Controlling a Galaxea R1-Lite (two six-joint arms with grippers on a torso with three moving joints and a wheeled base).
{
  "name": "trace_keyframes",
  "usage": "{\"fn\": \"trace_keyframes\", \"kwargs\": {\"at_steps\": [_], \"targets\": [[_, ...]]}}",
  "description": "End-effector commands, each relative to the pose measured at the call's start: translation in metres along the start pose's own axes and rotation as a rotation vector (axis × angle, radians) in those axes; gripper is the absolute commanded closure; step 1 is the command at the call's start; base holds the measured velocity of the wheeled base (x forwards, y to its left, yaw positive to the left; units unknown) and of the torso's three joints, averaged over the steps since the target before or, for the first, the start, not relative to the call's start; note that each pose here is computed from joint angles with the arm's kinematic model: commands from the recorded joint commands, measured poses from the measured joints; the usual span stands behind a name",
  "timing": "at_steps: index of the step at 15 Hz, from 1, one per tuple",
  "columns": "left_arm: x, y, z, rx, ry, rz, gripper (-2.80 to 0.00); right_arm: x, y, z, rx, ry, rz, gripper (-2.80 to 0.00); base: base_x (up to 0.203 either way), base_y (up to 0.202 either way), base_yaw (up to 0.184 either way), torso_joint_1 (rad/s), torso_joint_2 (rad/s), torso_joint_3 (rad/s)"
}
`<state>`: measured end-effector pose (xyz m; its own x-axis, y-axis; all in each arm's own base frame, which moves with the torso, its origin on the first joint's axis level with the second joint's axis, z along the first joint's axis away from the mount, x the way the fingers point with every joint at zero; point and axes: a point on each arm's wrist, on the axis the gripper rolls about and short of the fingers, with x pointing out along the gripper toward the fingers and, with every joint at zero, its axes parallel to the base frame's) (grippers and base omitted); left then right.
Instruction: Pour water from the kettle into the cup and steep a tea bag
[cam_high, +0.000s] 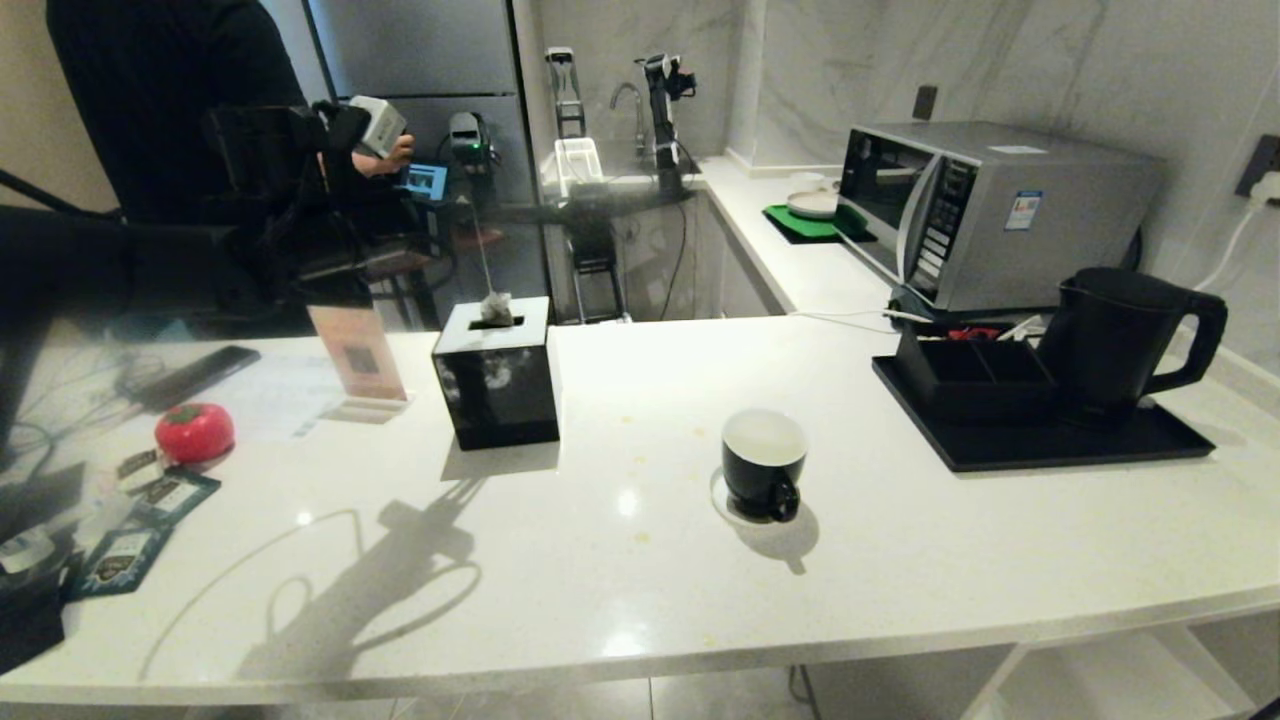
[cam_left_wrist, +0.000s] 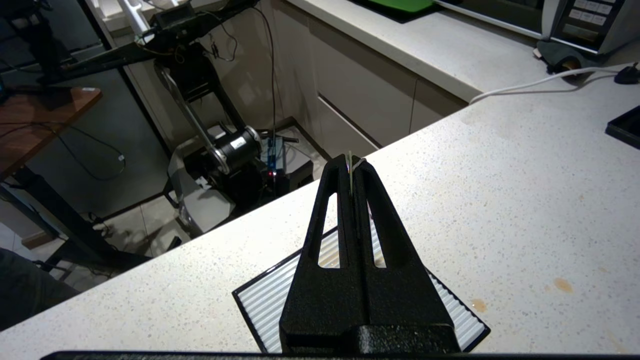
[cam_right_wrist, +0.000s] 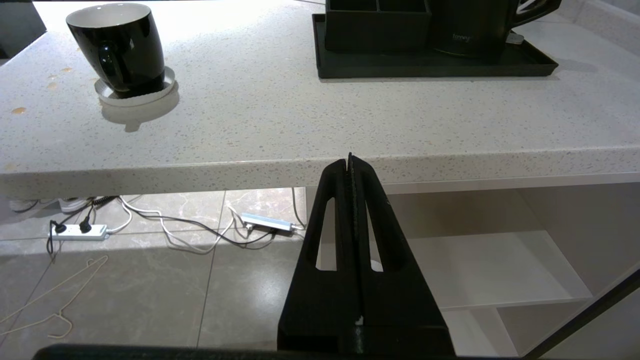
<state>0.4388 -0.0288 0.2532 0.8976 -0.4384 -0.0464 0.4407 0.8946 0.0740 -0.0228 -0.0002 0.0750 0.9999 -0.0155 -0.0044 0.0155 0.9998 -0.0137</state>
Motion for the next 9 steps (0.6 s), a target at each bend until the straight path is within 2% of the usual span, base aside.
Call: {"fn": "trace_keyframes", "kwargs": {"at_steps": [1, 9], "targets": [[0.006, 0.002, -0.009, -0.006, 0.016, -0.003, 0.0, 0.0, 0.0, 0.0, 0.0, 0.0, 0.0, 0.0, 0.0, 0.0, 0.0, 0.0, 0.0, 0.0], [0.011, 0.004, -0.019, -0.009, 0.035, -0.019, 0.0, 0.0, 0.0, 0.0, 0.0, 0.0, 0.0, 0.0, 0.0, 0.0, 0.0, 0.0, 0.0, 0.0]]}}
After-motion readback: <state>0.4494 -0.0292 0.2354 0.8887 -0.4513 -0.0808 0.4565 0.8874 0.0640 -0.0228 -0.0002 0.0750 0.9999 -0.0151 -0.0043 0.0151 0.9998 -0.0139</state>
